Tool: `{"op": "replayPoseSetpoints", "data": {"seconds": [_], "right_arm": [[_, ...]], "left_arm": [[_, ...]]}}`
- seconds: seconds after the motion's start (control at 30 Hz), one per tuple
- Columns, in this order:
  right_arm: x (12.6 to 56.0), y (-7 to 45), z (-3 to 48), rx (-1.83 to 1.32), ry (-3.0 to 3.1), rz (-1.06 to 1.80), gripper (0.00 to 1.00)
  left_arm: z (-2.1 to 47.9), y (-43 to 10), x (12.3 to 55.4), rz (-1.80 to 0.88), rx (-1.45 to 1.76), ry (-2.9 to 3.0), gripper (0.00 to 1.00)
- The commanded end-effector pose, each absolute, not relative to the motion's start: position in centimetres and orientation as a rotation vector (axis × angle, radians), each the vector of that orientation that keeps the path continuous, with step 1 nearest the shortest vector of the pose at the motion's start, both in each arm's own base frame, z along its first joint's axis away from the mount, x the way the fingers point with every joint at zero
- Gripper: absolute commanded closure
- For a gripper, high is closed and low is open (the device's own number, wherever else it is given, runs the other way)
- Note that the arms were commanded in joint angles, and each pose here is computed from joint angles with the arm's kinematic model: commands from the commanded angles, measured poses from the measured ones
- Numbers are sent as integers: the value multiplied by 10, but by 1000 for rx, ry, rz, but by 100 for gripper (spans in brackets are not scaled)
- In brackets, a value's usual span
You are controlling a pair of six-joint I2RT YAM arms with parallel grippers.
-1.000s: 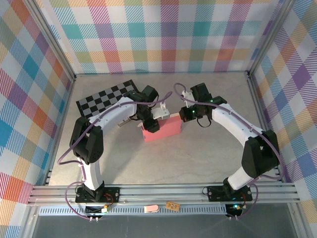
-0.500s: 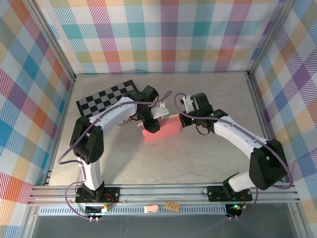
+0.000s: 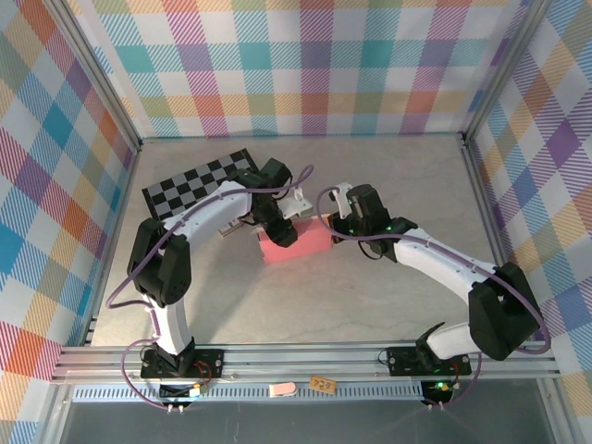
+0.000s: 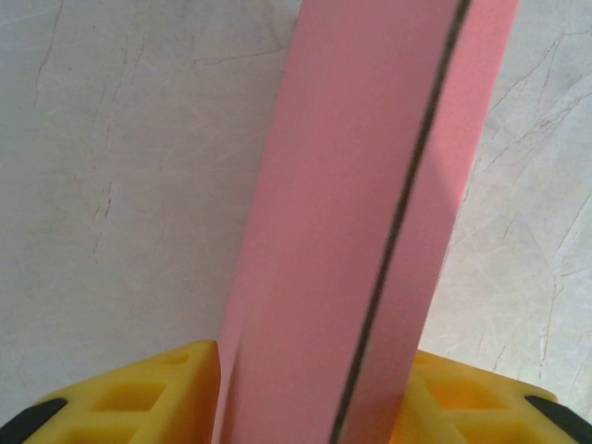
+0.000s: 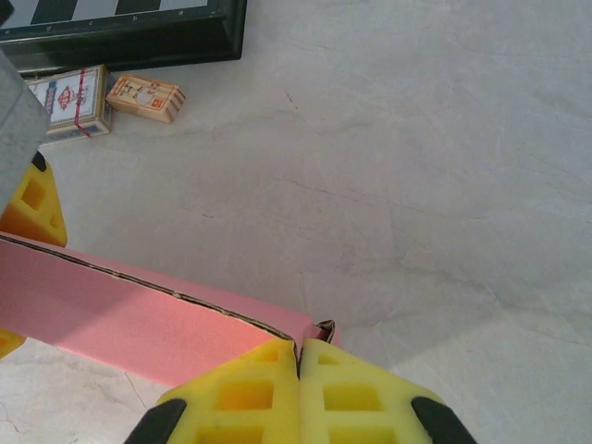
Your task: Fold the paper box
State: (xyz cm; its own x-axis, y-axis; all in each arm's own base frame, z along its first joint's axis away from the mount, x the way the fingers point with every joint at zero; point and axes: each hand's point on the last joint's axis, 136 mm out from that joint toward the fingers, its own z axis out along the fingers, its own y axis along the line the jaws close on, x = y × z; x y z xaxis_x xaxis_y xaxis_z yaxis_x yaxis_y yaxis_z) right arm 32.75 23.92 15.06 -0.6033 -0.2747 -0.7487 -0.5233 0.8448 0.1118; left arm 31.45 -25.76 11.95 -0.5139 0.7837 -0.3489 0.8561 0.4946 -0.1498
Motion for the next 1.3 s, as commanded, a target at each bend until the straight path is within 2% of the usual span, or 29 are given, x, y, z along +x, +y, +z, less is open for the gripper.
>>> {"op": "replayPoseSetpoints", "data": {"seconds": [0.0, 0.2, 0.47, 0.6, 0.77, 0.87, 1.03, 1.27], "right_arm": [[293, 236, 99, -689, 2422, 378, 100], [296, 237, 101, -681, 2421, 363, 100], [298, 238, 105, -673, 2418, 350, 100], [300, 238, 107, -655, 2421, 348, 100], [302, 238, 109, -643, 2424, 342, 100], [304, 238, 110, -636, 2430, 337, 100], [306, 238, 112, -627, 2442, 320, 100], [307, 239, 111, -629, 2456, 317, 100]], "left_arm": [[150, -263, 334, -519, 1219, 2427, 55], [172, -261, 344, -620, 1038, 2355, 46], [202, -255, 363, -735, 788, 2281, 44], [210, -255, 365, -753, 762, 2263, 42], [213, -245, 365, -698, 727, 2272, 43], [227, -221, 368, -560, 629, 2288, 49], [233, -179, 334, -436, 454, 2460, 62], [201, -146, 256, -402, 430, 2721, 62]]}}
